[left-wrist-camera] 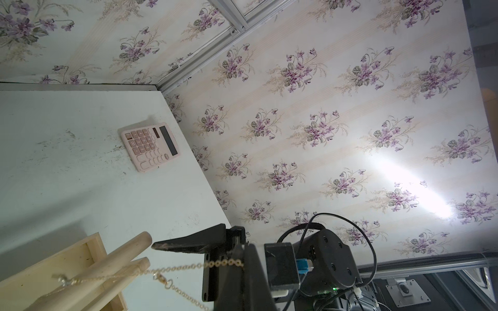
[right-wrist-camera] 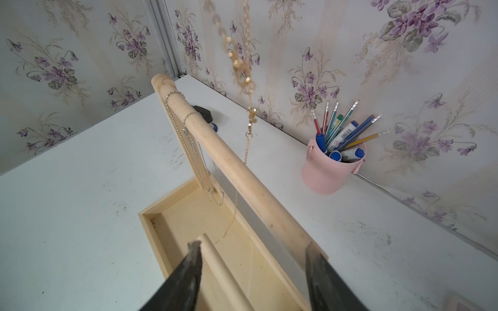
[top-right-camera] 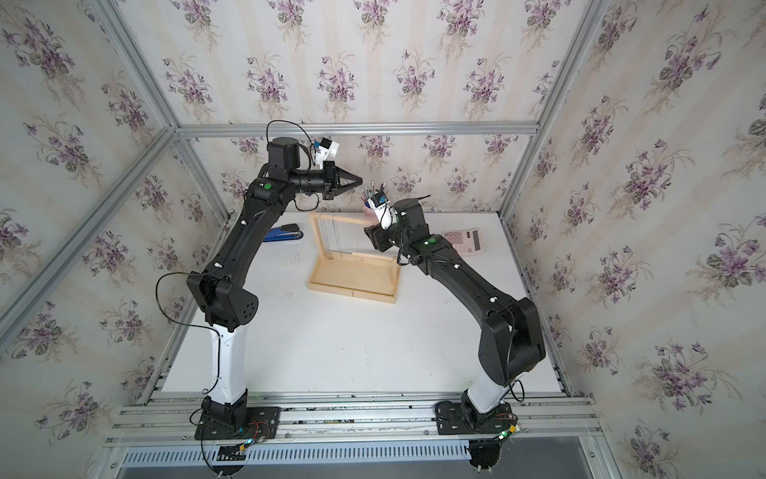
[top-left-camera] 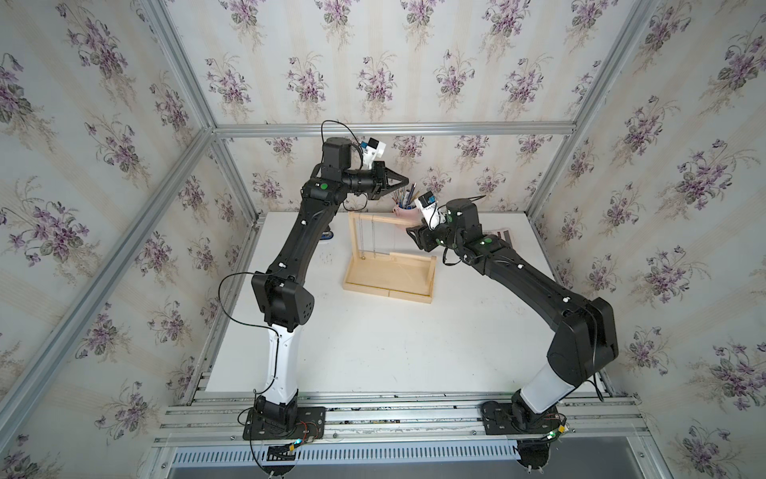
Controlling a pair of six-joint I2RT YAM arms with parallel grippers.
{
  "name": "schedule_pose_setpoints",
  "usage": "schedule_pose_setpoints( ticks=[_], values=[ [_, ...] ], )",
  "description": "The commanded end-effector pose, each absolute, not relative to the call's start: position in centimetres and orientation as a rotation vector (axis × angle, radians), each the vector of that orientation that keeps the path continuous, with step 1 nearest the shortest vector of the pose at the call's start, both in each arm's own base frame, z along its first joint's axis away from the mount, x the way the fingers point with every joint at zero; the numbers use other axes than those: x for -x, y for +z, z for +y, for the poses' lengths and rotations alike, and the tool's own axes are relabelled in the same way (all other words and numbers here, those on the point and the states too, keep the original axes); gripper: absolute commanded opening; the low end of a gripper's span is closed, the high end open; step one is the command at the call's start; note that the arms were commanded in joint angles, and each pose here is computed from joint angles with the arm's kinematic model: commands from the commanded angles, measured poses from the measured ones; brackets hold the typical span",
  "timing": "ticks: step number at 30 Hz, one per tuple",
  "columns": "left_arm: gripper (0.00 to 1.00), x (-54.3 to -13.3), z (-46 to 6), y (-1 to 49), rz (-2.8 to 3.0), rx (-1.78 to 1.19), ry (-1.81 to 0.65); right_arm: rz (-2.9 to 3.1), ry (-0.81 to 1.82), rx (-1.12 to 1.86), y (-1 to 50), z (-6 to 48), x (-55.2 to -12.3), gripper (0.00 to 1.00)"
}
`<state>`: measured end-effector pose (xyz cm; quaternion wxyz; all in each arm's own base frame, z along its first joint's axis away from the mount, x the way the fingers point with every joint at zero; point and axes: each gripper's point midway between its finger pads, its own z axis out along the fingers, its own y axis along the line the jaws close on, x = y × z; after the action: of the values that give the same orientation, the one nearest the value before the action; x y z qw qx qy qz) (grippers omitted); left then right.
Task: Hang the necklace on the jewelry display stand
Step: Hang the necklace on the stand.
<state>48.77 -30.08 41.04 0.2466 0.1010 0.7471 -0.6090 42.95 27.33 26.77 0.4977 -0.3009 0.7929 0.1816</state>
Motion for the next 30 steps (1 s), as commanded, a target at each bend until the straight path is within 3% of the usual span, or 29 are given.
schedule_pose_setpoints(
  ticks=[1, 10, 21, 30],
  values=[
    [0.00, -48.8, -30.2, 41.9, 2.001, -0.307, -1.675, 1.923, 0.492, 0.702, 27.0, 27.3, -41.8, 0.60],
    [0.00, -46.0, -30.3, 39.2, 2.090, -0.368, -1.626, 1.902, 0.519, 0.559, 27.0, 25.0, -39.3, 0.60],
    [0.00, -41.8, -28.6, 32.4, 2.246, -0.333, -1.559, 1.951, 0.565, 0.510, 24.7, 24.4, -38.0, 0.60],
    [0.03, -40.8, -27.9, 28.2, 2.329, -0.312, -1.508, 1.953, 0.566, 0.491, 24.7, 24.1, -37.6, 0.60]
  ],
)
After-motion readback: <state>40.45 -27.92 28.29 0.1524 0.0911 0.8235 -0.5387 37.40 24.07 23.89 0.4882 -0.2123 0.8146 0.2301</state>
